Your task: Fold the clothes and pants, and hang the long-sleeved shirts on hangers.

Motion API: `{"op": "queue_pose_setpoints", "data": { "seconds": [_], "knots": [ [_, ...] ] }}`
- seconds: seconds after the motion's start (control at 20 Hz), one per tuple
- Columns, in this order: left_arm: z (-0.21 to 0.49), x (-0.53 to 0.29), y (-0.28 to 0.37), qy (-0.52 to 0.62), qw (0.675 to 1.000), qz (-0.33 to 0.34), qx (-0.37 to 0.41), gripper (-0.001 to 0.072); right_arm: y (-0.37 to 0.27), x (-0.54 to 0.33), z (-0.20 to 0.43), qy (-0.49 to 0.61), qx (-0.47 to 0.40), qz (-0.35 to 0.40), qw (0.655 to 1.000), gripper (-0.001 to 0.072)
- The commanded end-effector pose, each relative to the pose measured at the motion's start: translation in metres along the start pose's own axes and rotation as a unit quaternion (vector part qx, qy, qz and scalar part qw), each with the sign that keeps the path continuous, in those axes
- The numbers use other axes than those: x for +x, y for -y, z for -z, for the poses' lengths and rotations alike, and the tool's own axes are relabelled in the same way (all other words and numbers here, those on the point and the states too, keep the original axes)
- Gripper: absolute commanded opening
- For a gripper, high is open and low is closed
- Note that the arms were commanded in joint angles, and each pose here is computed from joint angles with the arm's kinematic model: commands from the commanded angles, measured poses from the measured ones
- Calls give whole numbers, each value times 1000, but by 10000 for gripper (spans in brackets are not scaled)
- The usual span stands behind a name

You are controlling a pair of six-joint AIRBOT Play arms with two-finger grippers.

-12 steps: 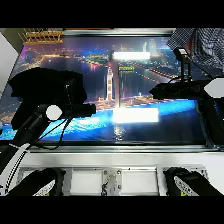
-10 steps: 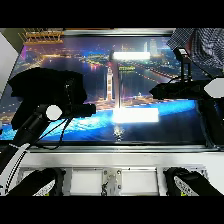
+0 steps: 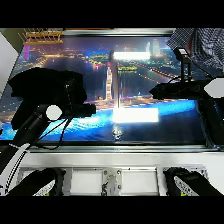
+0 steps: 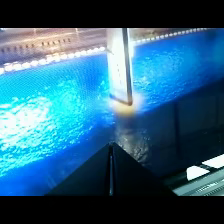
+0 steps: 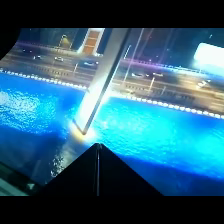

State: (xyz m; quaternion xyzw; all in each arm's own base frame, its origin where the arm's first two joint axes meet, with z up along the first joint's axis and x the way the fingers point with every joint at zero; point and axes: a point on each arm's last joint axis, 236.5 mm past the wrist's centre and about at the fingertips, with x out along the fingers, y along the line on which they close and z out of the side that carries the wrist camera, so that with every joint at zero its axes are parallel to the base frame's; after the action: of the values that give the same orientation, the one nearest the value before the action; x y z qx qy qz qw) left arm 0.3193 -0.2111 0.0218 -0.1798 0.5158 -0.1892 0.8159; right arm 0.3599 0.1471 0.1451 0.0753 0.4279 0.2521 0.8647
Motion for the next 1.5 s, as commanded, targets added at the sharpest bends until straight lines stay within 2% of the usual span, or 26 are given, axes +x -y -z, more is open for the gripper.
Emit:
{"op": "queue_pose_setpoints", "data": {
  "seconds": [0.0, 0.05, 0.1, 0.15, 0.2, 0.4, 0.5, 0.75, 1.2, 1.25, 1.3, 1.35, 1.4, 1.45],
  "knots": [
    [0, 0, 1, -1, 1000, 1, 1, 5, 0, 0, 0, 0, 0, 0, 1000, 30],
    [-3, 0, -2, 7, 1000, -4, 10, 8, 0, 0, 0, 0, 0, 0, 1000, 30],
    [-18, -2, -9, 36, 998, -20, 53, 323, 0, 0, 0, 0, 0, 0, 1000, 30],
    [-34, -6, -19, 59, 993, -41, 94, 720, 0, 0, 0, 0, 0, 0, 1000, 30],
    [-53, -11, -37, 74, 986, -77, 125, 685, 0, 0, 0, 0, 0, 0, 1000, 30],
    [-102, -10, -130, 35, 954, -232, 189, 685, 0, 0, 0, -1, 0, 0, 1000, 30],
    [-106, 12, -160, -10, 942, -262, 208, 685, 0, 0, 0, -1, 0, 0, 1000, 30],
    [-84, 79, -173, -73, 939, -253, 220, 685, 0, 0, 0, -1, 0, 0, 1000, 30],
    [-85, 120, -129, -84, 931, -231, 268, 682, 0, 0, 0, -1, 0, 0, 1000, 30],
    [-86, 121, -128, -82, 934, -232, 260, 524, 0, 0, 0, 0, 0, 0, 1000, 30],
    [-86, 121, -128, -81, 937, -233, 247, 226, 0, 0, -1, 1, -2, 1, 1000, 30],
    [-86, 121, -128, -78, 940, -234, 235, 35, 4, 0, -10, 21, -34, 8, 999, 30],
    [-85, 119, -128, -82, 942, -236, 224, 4, 8, -1, -25, 50, -82, 21, 995, 30],
    [-84, 115, -124, -90, 941, -239, 219, 4, 11, -2, -36, 74, -112, 31, 990, 30]
  ]
}}
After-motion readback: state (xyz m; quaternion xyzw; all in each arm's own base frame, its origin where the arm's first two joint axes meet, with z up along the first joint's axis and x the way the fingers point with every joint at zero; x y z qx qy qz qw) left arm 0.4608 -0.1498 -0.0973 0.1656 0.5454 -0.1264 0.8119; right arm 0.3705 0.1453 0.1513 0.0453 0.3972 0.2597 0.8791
